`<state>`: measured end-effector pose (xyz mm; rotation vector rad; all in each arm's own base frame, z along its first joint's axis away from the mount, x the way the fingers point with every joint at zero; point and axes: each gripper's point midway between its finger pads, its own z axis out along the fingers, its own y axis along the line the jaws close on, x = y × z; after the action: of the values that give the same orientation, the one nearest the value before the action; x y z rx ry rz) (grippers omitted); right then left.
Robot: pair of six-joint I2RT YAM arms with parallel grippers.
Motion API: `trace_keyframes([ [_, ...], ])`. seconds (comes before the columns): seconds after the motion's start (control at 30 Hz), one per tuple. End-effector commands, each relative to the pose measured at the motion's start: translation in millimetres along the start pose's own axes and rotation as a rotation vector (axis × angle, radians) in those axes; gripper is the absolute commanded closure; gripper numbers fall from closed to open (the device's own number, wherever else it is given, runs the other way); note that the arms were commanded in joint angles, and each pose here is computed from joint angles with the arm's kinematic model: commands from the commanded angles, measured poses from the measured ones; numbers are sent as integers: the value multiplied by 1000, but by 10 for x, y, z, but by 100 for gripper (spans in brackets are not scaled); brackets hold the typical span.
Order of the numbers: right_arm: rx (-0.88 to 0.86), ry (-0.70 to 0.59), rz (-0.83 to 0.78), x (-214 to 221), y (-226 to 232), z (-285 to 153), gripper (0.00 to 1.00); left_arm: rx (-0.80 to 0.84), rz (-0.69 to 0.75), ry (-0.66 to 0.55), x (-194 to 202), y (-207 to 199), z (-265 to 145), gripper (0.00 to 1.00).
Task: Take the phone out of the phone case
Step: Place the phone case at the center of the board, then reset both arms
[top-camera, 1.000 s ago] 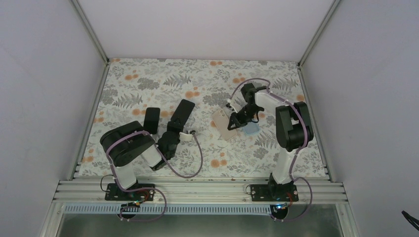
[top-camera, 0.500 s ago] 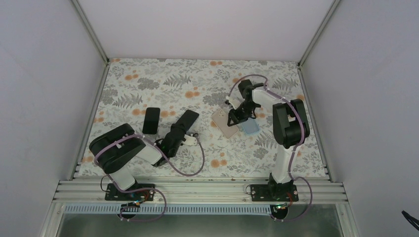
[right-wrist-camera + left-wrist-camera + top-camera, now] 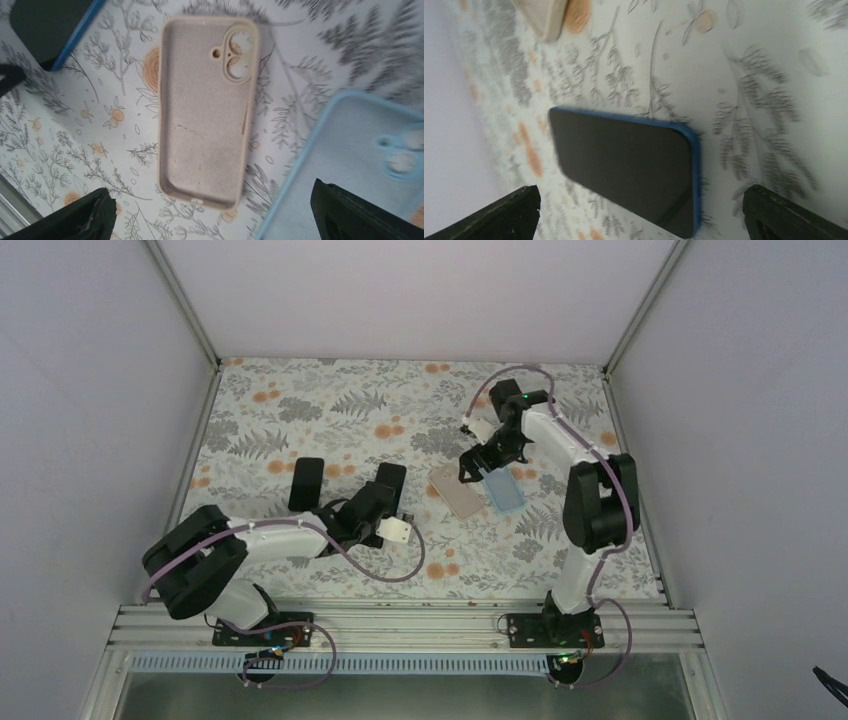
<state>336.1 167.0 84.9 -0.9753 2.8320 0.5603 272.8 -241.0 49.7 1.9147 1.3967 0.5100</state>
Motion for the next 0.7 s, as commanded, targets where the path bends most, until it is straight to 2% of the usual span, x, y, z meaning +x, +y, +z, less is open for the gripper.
trace_keyframes([
  [0.0, 150, -90, -101, -103, 56, -658, 0, 383, -116, -49, -164, -325, -426, 0],
  [0.13, 356, -192, -123, -185, -64, -1215, 0, 470, -204, -95, -352, 7, -828, 0],
  [0.3, 632, -424, -40, -319, -372, -2144, 0, 322, -338, -158, -365, 792, -1263, 0],
  [0.4, 667, -588, 37, -302, -492, -2679, 0, 204, -465, -215, -197, 1356, -1558, 0],
  [0.47, 713, -689, 99, -230, -619, -2974, 0, 96, -551, -240, 7, 1719, -1758, 0],
  [0.53, 776, -757, 153, -110, -777, -3157, 0, -19, -625, -212, 296, 1950, -1870, 0],
  [0.67, 932, -806, 251, 209, -1138, -3200, 0, -274, -807, -75, 1191, 2215, -1968, 0],
])
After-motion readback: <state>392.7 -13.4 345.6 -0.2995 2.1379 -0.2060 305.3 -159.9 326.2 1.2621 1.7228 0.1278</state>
